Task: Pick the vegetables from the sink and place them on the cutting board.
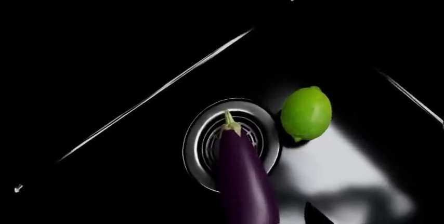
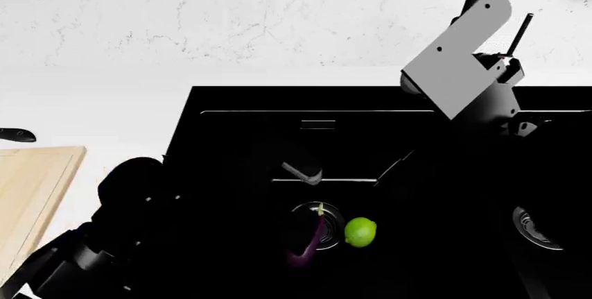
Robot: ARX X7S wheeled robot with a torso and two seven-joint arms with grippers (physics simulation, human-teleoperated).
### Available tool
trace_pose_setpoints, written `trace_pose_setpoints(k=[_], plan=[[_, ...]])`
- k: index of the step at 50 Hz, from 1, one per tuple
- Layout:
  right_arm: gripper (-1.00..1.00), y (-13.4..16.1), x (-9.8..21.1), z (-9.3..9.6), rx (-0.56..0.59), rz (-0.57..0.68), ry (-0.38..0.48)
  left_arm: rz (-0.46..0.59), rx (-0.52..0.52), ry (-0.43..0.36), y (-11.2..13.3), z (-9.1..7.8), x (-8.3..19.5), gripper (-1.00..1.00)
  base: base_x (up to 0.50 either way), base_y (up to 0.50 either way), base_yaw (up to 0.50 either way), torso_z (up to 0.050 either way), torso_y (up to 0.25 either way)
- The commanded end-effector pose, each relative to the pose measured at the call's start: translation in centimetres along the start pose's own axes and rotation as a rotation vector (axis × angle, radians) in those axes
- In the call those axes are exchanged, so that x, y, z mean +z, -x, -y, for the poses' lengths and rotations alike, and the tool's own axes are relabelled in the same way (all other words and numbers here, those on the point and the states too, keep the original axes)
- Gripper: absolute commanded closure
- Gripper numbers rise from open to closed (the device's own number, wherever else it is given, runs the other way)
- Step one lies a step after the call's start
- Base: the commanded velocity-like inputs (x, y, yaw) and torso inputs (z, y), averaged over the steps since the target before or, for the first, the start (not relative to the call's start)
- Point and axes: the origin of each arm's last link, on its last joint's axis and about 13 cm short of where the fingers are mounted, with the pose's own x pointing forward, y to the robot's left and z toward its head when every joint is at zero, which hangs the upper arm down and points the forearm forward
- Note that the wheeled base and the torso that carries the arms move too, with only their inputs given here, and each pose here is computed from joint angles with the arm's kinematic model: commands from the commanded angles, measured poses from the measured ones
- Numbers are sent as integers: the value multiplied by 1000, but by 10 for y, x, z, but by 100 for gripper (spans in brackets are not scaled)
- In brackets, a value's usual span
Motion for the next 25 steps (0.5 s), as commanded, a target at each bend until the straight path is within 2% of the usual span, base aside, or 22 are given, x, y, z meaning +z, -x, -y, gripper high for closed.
trace_pose_setpoints(k=[1,6,8,11,25], plan=[[-100,-11,-4,0,11,-6,-4,-83,9,14,-40,-10,-14,-100,0,0,0,0,0],[-100,-11,-6,-1,11,-2,-14,-76,-4,9,-38,-4,-15,-100,0,0,0,0,0],[-100,-25,0,2,18,-16,-3,-129,19,-14,-65,-3,-22,-100,0,0,0,0,0],[-100,-29,-1,3,15,-29,-1,-163,33,-35,-80,-5,-27,-100,0,0,0,0,0],[-100,-31,-16,1,20,-57,-10,-178,30,-42,-99,2,-28,-100,0,0,0,0,0]])
